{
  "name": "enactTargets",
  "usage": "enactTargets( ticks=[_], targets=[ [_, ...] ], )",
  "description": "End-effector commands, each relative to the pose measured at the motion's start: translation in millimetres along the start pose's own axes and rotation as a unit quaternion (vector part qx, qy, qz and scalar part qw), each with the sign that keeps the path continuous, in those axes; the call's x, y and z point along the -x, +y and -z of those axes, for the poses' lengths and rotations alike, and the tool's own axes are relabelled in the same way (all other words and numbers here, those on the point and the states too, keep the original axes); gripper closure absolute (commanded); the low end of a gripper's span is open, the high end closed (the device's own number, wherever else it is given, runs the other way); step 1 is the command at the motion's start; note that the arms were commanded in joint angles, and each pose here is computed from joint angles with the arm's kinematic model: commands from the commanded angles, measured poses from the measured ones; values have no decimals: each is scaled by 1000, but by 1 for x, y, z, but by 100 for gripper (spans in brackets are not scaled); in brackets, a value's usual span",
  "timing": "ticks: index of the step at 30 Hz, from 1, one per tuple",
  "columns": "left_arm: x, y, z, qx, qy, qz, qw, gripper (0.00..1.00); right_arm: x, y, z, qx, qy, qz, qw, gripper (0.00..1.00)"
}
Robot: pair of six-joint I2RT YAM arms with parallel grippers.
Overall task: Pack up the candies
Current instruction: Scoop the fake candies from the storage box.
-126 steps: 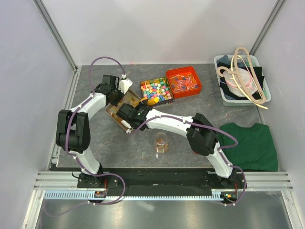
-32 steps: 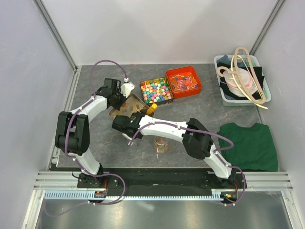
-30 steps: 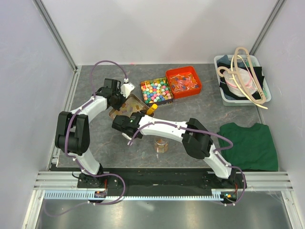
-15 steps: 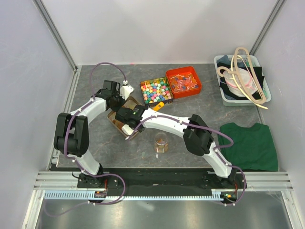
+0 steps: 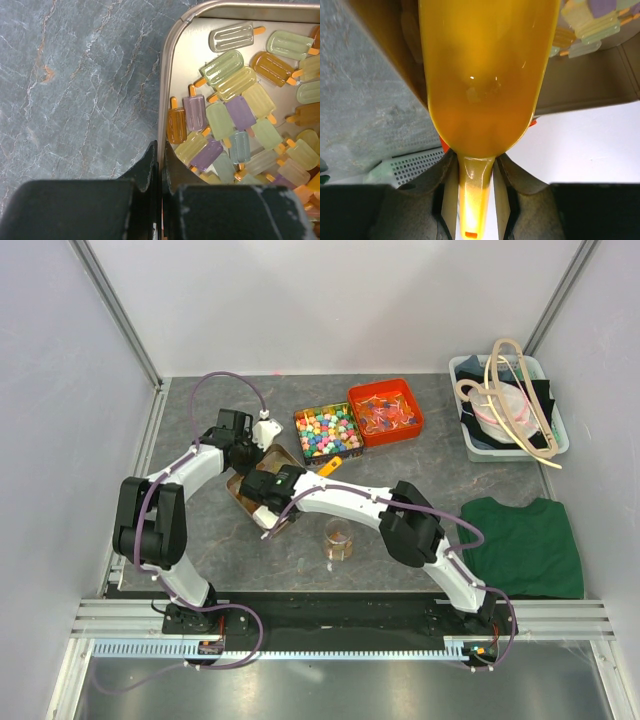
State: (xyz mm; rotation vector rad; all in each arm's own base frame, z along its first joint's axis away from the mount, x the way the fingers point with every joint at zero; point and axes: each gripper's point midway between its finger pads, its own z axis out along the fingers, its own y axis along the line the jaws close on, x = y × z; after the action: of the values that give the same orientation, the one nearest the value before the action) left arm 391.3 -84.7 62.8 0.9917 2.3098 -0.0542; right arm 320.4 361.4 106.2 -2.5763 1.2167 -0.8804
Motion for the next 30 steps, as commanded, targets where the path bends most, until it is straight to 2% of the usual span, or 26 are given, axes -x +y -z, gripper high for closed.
enactTargets(
  ticks=[1,15,25,30],
  targets=[
    [48,13,23,28,-89,18,996,98,39,16,-12,33,-39,19,999,100],
    [37,10,29,37,-76,38,996,98,75,18,-15,44,-88,-10,995,100],
    [24,0,26,22,-57,57,997,98,102,39,-10,107,-158,-62,980,100],
    [12,-6,22,18,-42,65,997,98,104,46,-12,126,-170,-81,974,100]
  ],
)
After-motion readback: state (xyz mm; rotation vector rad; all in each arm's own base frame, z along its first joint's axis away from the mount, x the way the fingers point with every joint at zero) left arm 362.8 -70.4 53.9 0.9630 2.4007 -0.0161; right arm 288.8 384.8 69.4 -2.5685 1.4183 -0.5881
